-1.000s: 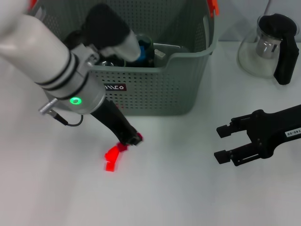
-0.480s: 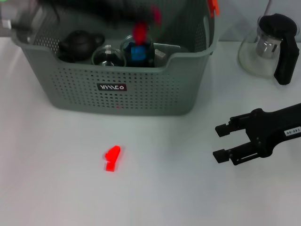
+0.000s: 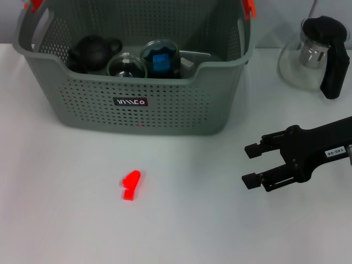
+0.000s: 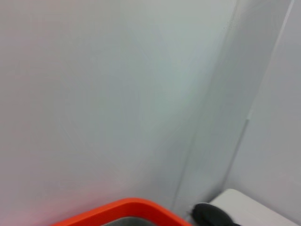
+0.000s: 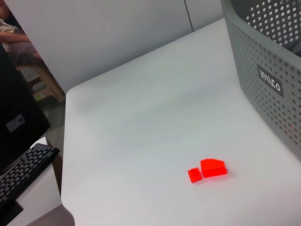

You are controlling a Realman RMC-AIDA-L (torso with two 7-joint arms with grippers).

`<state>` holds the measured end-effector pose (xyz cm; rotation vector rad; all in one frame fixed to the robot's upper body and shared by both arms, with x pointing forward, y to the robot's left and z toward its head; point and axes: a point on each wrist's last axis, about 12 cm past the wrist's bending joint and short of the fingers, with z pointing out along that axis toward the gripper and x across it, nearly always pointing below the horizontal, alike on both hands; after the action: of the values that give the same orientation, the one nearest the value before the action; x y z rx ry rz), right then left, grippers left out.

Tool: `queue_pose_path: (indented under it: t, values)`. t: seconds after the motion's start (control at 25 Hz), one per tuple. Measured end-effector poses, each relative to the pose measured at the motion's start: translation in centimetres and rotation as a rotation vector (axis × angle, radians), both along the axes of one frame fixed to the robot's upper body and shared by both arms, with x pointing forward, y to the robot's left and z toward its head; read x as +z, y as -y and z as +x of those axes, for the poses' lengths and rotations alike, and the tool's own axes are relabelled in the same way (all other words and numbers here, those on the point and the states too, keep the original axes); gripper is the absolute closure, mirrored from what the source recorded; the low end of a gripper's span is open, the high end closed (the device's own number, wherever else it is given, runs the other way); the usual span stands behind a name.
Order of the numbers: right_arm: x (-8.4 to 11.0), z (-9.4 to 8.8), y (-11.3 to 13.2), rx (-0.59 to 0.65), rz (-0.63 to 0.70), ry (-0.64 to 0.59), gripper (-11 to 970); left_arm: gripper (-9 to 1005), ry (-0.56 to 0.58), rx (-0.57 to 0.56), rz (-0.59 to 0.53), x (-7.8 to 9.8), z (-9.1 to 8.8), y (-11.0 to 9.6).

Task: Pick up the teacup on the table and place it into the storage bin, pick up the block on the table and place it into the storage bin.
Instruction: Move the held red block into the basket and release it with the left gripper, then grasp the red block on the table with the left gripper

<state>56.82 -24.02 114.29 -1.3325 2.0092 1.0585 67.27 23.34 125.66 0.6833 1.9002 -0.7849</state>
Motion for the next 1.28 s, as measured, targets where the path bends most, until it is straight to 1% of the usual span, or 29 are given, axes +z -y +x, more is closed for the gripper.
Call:
queue_pose_path:
  t: [0.12, 0.24, 0.4, 0.52, 0.64, 0.72, 0.76, 0.84, 0.96, 1.04, 1.08, 1.16, 1.24, 1.28]
  values:
    - [0.0, 0.0, 0.0, 0.001, 0.001, 0.0, 122, 800, 0.006, 0.047, -0.009, -0.9, 0.4, 0.3]
    - [0.0, 0.0, -0.1, 0.001, 0.002, -0.001, 121, 799, 0.016, 0.061, -0.007, -1.2, 0.4, 0.5]
    - [-0.1, 0.0, -0.1, 0.001, 0.002, -0.002, 121, 660, 0.032, 0.07, 0.007, -1.0, 0.1, -0.1]
    - [-0.1, -0.1, 0.0, -0.001, 0.003, -0.003, 122, 566, 0.064, 0.076, 0.012, -0.2, -0.6, -1.0]
    - [-0.1, -0.1, 0.0, -0.002, 0.002, -0.005, 122, 494, 0.098, 0.029, 0.009, 0.8, -2.4, -1.9]
    - [-0.2, -0.1, 0.1, -0.006, 0.005, -0.005, 122, 445, 0.127, -0.049, 0.003, 1.4, -4.3, -2.2]
    - [-0.2, -0.1, 0.1, -0.009, 0.008, -0.005, 122, 421, 0.15, -0.128, 0.004, 1.6, -5.9, -2.3]
    - [-0.2, -0.2, 0.1, -0.014, 0.013, -0.005, 121, 373, 0.165, -0.237, 0.011, 1.2, -8.0, -2.3]
    - [-0.2, -0.2, 0.0, -0.013, 0.016, -0.006, 121, 271, 0.156, -0.426, 0.045, 0.2, -11.4, -2.0]
    - [-0.2, -0.1, -0.1, -0.014, 0.019, -0.007, 121, 194, 0.131, -0.483, 0.067, -0.6, -12.7, -1.8]
    - [-0.2, -0.1, -0.1, -0.016, 0.02, -0.007, 121, 155, 0.101, -0.507, 0.096, -1.6, -13.6, -1.6]
    - [-0.1, -0.1, -0.1, -0.02, 0.022, -0.009, 121, 111, 0.079, -0.513, 0.123, -2.4, -14.0, -1.3]
    - [-0.1, -0.1, -0.1, -0.021, 0.022, -0.01, 122, 66, 0.03, -0.505, 0.182, -3.8, -14.4, -1.2]
    - [-0.1, -0.1, -0.1, -0.021, 0.022, -0.011, 122, 67, 0.01, -0.503, 0.206, -4.4, -14.4, -1.1]
